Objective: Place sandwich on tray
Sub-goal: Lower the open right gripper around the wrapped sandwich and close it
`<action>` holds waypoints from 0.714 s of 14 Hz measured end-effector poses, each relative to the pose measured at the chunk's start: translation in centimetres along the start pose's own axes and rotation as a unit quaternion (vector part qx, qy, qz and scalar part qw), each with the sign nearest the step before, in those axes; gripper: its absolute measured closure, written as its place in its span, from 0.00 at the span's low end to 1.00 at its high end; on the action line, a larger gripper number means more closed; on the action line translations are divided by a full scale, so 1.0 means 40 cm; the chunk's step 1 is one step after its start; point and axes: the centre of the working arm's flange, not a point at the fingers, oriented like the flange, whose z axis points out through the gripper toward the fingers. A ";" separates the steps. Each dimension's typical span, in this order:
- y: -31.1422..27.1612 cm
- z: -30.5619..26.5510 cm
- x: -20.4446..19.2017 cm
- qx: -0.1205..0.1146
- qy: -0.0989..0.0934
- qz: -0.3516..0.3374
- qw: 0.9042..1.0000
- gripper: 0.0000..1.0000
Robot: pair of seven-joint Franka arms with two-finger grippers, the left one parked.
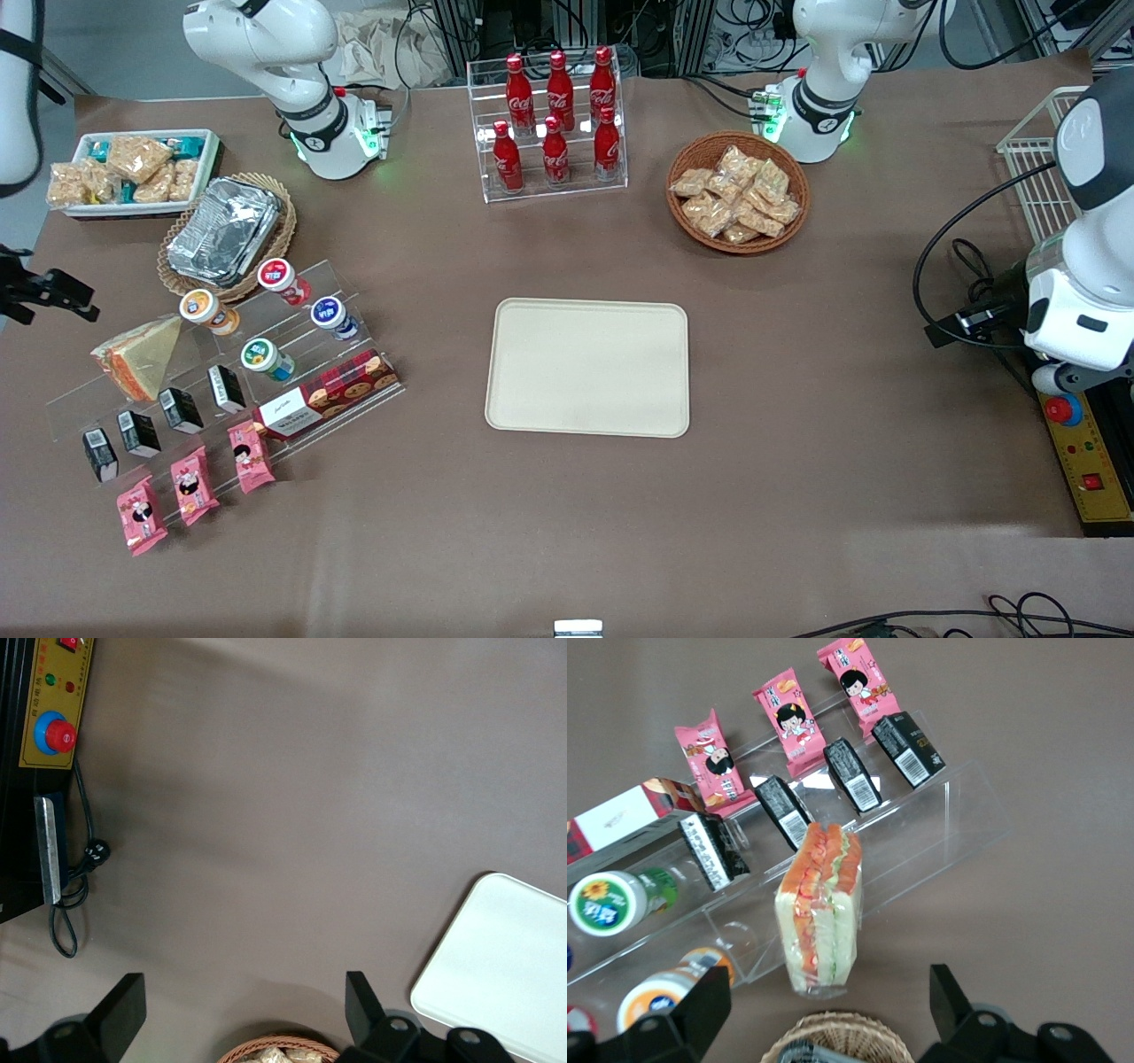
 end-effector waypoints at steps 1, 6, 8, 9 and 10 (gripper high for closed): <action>-0.004 0.029 -0.009 -0.001 0.001 0.000 1.000 0.00; -0.013 0.099 -0.017 -0.005 0.001 -0.015 1.000 0.00; -0.012 0.131 -0.009 -0.012 0.003 -0.018 1.000 0.00; -0.012 0.149 -0.005 -0.016 0.007 -0.019 1.000 0.00; -0.013 0.167 -0.004 -0.019 0.011 -0.019 1.000 0.00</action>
